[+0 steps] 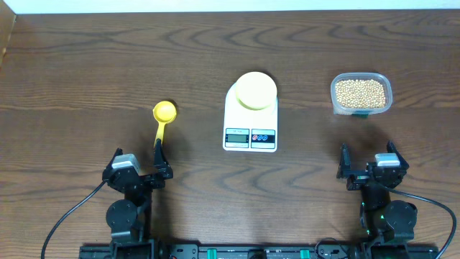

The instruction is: Scoop item into bowl and weigh 50g on scale

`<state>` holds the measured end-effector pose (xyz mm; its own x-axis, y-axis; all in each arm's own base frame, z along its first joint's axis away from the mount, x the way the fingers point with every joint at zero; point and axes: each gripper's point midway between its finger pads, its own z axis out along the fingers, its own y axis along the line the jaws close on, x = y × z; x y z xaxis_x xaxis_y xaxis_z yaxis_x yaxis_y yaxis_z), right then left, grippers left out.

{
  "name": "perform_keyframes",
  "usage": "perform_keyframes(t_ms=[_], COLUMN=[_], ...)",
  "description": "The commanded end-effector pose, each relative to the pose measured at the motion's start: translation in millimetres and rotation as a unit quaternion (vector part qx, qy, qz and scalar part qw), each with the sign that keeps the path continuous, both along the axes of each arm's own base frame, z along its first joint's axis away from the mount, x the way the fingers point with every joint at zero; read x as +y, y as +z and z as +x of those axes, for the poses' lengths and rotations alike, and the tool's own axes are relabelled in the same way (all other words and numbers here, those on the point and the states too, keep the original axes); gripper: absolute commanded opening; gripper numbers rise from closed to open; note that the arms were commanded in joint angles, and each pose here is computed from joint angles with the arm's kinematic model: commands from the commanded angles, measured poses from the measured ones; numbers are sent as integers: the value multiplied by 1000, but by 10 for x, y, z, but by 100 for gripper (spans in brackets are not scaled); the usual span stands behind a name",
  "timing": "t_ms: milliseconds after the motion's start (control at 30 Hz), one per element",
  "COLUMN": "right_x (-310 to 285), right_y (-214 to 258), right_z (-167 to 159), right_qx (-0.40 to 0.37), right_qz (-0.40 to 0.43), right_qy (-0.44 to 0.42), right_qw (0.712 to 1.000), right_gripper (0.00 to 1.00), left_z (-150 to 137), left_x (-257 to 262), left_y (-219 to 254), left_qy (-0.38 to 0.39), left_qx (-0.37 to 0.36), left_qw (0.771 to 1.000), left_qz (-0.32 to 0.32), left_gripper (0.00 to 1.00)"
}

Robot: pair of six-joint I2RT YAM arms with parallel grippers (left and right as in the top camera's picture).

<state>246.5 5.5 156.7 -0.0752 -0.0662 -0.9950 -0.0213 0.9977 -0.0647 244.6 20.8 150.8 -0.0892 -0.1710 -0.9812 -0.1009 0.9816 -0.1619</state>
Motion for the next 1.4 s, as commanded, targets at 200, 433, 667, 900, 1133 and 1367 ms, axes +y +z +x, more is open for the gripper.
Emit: perform_keyframes(t_ms=[200,433,667,900,1133,1367], right_x=[6,6,6,6,6,6], right_y=[-7,-7,-7,-7,-7,-7], right_z=[-2,-2,-2,-2,-2,-2], right_qx=[0,0,0,0,0,0], right_qz=[-5,-5,-5,-5,-5,-5], right_qy=[1,1,1,1,1,1], right_qw=[1000,1000,1000,1000,1000,1000], right_gripper=[99,99,99,99,99,99], left_z=[-14,7,-23,-12,316,861], left_x=[5,-33,-10,-1,30,151], left_y=[-154,-20,358,880,1303,1297], left_qy=[1,-10,-3,0,1,24], left_qx=[28,0,-42,-56,-14,107], left_qw=[1000,1000,999,998,1000,993], left_qz=[3,3,8,9,6,-40], left_gripper=[98,98,98,98,98,97])
